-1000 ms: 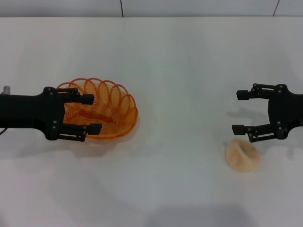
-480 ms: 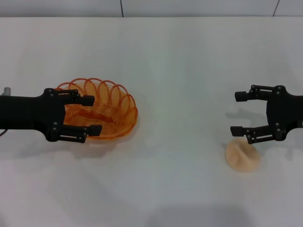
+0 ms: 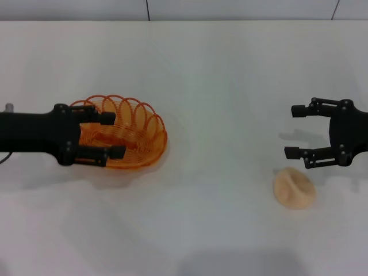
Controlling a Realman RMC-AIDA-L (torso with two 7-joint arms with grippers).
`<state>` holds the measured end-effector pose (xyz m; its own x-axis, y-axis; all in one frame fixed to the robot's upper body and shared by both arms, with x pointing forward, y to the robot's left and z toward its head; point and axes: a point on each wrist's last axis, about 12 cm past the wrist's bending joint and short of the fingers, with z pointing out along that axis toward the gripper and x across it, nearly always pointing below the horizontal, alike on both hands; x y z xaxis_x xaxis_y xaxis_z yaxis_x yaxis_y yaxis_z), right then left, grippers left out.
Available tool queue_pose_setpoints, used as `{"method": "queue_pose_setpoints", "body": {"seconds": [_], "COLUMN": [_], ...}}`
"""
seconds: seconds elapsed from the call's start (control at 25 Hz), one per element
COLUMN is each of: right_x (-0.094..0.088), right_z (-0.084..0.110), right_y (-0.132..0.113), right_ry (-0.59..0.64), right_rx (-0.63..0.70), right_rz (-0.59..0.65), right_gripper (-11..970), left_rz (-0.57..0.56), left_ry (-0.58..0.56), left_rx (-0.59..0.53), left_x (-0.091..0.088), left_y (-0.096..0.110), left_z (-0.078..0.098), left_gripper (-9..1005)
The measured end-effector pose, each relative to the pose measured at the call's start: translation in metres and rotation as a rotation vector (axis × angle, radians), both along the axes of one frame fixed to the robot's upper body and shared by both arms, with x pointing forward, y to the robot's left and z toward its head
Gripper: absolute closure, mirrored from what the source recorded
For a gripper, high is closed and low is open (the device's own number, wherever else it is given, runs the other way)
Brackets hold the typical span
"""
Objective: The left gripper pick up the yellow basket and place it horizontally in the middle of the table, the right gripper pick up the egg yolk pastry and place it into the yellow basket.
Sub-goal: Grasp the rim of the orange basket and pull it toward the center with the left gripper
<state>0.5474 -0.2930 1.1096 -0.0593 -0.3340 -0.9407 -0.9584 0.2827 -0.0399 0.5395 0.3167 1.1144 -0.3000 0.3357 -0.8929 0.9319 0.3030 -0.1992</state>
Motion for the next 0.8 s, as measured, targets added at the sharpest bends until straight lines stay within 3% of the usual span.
{"method": "queue_pose_setpoints", "body": {"seconds": [0.28,0.52,0.64,0.8], "right_x": [-0.004,-0.007,-0.009,-0.011], "right_z": [0.000,-0.002,-0.003,-0.005], "right_y": [-0.007,-0.008,-0.009,-0.010], "right_ry": [-0.026,-0.048,-0.056,-0.058], "right_rx": [0.005,-0.001,-0.005,-0.005], "right_rz": [-0.025,-0.021,-0.018,-0.018], "right_gripper": [76,76,77,77], "left_rz": [0.147,0.323,0.449,0.597], "left_ry": [0.220,0.450,0.558,0.634], "left_rx": [0.005,0.024,0.074,0.224], "left_x": [0.009,0.014,0.021,0.036], "left_y": [-0.009,0.002,0.014,0.023], "left_z": [0.027,0.051,0.063,0.072], "left_gripper": [246,259,265,274]}}
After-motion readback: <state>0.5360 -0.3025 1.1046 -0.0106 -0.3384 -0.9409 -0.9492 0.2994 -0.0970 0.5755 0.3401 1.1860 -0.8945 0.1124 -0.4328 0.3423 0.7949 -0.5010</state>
